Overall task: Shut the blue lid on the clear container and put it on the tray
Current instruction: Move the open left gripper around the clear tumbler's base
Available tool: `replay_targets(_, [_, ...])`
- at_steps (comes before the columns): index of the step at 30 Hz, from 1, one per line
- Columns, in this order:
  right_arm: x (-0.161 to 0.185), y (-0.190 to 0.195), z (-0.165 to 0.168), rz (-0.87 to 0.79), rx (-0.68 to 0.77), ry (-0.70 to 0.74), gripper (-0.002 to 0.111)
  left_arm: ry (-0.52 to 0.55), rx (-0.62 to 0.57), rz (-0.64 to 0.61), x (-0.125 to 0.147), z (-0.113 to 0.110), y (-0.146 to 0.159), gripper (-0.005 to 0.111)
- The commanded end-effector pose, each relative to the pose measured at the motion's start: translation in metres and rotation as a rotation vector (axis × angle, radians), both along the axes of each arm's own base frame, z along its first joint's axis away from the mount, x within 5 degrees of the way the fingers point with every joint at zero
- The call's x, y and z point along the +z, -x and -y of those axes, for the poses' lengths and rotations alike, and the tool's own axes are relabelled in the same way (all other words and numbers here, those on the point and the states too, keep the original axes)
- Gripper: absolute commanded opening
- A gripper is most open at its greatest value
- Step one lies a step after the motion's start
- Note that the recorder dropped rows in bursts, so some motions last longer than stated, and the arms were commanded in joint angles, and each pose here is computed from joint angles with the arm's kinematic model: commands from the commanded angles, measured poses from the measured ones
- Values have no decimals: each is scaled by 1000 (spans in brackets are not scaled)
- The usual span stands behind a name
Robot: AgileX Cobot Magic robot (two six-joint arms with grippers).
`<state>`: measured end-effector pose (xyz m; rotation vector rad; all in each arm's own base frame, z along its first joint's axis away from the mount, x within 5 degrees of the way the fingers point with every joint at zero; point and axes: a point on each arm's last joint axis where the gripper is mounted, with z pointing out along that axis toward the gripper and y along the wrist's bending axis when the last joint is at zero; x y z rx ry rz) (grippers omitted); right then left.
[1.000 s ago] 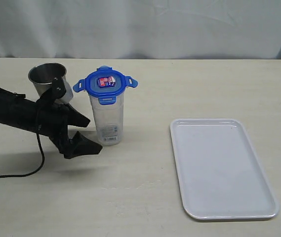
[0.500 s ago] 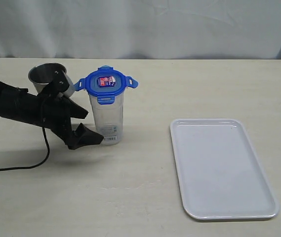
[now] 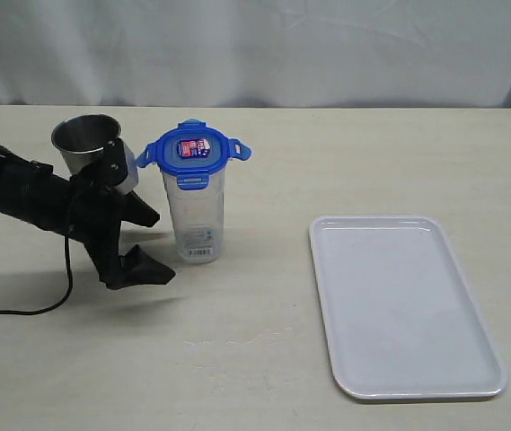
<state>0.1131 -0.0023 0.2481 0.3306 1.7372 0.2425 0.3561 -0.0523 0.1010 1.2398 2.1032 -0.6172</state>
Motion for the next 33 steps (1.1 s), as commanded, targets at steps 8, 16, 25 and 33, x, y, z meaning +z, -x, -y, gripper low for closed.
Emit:
replay_targets(8, [1, -1, 0, 0, 1, 19, 4, 71, -59, 55, 22, -46, -11, 105])
replay_targets(16, [1, -1, 0, 4, 0, 19, 4, 240, -201, 53, 47, -46, -10, 105])
replay_targets(25, [1, -1, 0, 4, 1, 23, 4, 228, -200, 11, 27, -56, -16, 105])
replay_targets(33, [1, -1, 0, 4, 1, 23, 4, 192, -223, -5, -2, -10, -31, 105])
